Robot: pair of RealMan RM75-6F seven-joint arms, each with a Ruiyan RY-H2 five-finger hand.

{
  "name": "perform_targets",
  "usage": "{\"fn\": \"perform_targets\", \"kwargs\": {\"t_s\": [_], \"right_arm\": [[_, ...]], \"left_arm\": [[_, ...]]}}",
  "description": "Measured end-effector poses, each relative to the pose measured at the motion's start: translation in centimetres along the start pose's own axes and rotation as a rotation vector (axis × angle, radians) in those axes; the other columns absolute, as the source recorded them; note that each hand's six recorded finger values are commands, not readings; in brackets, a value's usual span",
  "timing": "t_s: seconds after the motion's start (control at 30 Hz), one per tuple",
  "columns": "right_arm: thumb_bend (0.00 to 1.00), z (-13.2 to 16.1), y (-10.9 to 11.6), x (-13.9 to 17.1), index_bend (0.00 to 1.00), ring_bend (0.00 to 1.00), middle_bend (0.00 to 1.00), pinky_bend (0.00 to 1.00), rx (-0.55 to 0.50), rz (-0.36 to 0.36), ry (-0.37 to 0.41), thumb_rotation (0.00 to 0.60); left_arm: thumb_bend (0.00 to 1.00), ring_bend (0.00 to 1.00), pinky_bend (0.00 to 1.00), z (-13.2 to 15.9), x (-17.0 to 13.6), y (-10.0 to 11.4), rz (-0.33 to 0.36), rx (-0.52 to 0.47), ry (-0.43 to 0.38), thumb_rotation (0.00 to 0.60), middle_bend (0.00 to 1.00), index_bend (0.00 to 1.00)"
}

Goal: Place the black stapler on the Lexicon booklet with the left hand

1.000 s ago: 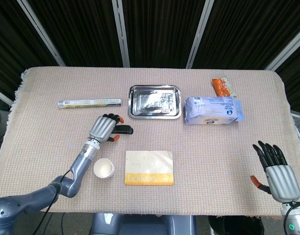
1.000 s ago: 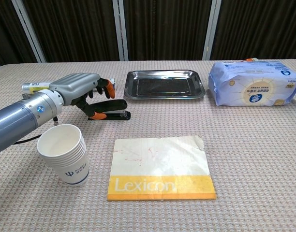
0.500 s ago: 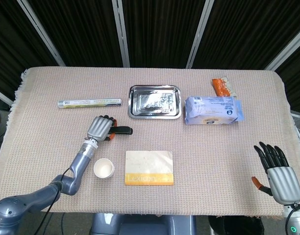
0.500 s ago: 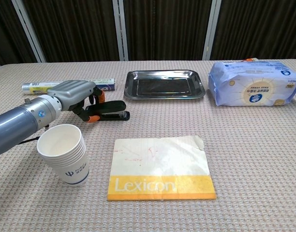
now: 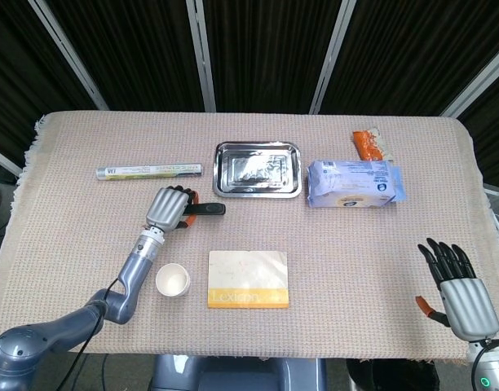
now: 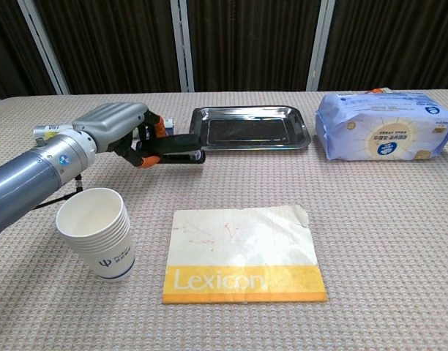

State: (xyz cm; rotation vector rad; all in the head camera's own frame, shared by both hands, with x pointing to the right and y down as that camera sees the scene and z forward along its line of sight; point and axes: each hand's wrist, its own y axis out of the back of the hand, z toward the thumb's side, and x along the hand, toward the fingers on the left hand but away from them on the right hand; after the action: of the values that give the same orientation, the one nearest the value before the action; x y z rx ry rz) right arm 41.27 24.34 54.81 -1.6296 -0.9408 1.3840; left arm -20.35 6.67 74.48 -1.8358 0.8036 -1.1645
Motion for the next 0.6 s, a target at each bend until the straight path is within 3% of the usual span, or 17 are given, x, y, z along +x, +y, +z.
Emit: {"fn": "perform_targets", "kwargs": {"t_s": [0.3, 0.6], "right_arm": [[0.19, 0.1, 0.3, 0.2, 0.00, 0.00, 0.00, 0.00, -0.012, -0.006, 0.003, 0.597], [0.19, 0.0, 0.8, 0.4, 0.00, 0.00, 0.00, 0.00, -0.027, -0.021, 0.011, 0.597]], "left_arm": [[0.48, 0.40, 0.49, 3.6, -0.3, 3.6, 0.098, -0.090, -0.106, 0.600, 0.48, 0.61], [0.45, 0.40, 0.49, 9.5, -0.7, 5.3, 0.059, -0.224, -0.224, 0.600, 0.48, 0.60]]}}
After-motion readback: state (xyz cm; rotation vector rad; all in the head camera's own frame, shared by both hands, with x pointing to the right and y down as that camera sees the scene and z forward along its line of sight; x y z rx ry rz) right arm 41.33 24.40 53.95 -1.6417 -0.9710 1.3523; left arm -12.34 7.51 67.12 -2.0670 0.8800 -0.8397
